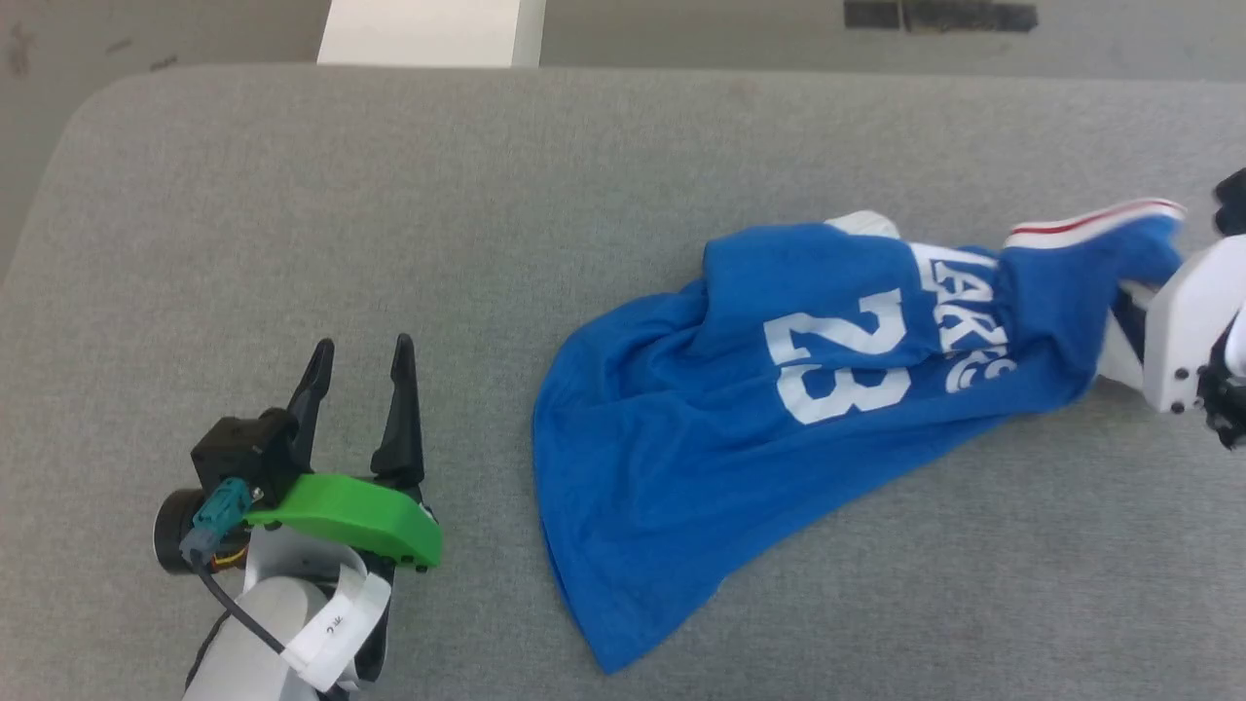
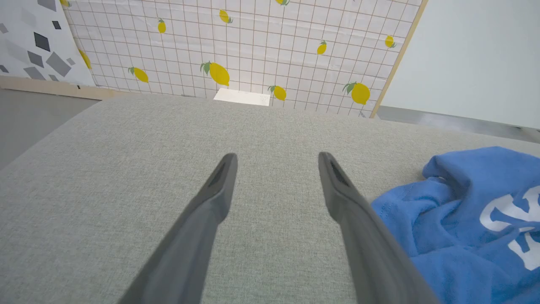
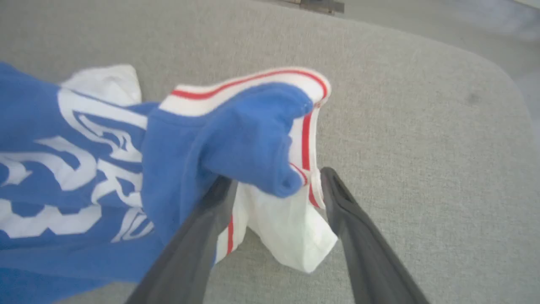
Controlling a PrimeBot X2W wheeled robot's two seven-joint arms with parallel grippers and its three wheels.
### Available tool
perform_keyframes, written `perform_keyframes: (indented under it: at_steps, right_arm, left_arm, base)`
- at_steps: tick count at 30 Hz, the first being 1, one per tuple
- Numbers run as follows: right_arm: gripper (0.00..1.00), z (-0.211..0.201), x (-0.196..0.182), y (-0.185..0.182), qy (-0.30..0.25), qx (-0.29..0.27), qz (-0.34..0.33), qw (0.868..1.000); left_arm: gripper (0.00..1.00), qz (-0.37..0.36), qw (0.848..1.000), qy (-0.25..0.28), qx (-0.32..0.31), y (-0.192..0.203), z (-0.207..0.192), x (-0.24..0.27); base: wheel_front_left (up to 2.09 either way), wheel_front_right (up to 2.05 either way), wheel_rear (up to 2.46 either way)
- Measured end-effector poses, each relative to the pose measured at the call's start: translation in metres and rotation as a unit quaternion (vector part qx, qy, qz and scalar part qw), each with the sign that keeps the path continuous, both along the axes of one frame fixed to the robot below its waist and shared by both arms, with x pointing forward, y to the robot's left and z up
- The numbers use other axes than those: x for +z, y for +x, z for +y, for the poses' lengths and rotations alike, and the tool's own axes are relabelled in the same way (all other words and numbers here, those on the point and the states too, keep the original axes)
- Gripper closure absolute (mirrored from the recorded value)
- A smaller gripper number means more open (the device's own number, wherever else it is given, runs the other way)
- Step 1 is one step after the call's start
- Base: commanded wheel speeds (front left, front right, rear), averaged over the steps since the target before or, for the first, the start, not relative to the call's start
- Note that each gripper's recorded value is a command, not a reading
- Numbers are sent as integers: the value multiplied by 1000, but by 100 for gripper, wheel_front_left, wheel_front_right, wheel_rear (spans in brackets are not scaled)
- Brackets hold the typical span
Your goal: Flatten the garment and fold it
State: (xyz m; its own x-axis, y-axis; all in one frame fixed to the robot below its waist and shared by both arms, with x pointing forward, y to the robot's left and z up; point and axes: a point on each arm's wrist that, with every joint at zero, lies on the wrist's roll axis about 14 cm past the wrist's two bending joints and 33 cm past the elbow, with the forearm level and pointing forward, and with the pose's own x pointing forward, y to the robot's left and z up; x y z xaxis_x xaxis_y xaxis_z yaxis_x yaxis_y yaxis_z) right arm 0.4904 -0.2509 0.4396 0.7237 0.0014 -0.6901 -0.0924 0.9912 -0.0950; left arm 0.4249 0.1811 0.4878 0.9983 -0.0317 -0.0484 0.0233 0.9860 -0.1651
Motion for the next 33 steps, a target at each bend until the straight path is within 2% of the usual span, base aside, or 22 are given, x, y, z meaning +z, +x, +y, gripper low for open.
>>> perform_keyframes:
  at_steps: [3,9,15,17,23,29,33]
  right_arm:
    - [0,-1,32,4,26,-12,-88,996]
    - [0,-14,89,-15,71,-61,-257,962]
    - [0,-21,107,-59,85,-97,-350,928]
    - [0,-23,103,-72,87,-107,-362,922]
    - [0,-13,78,-99,103,-119,-351,923]
    - [0,-2,61,-101,115,-116,-332,929]
    - [0,0,55,-99,115,-114,-324,932]
  left_arm:
    - [0,-4,1000,-1,-5,-3,-3,5]
    - [0,-14,1000,-3,-19,-10,-11,15]
    - [0,-23,999,-7,-36,-16,-22,23]
    - [0,-25,999,-9,-43,-17,-28,24]
    - [0,-20,998,-16,-56,-16,-38,22]
    - [0,3,998,-19,-64,-13,-46,8]
    - [0,8,995,-26,-94,6,-65,13]
  base:
    - [0,0,0]
    - [0,0,0]
    - [0,0,0]
    - [0,0,0]
    - [0,0,0]
    - [0,0,0]
    - [0,0,0]
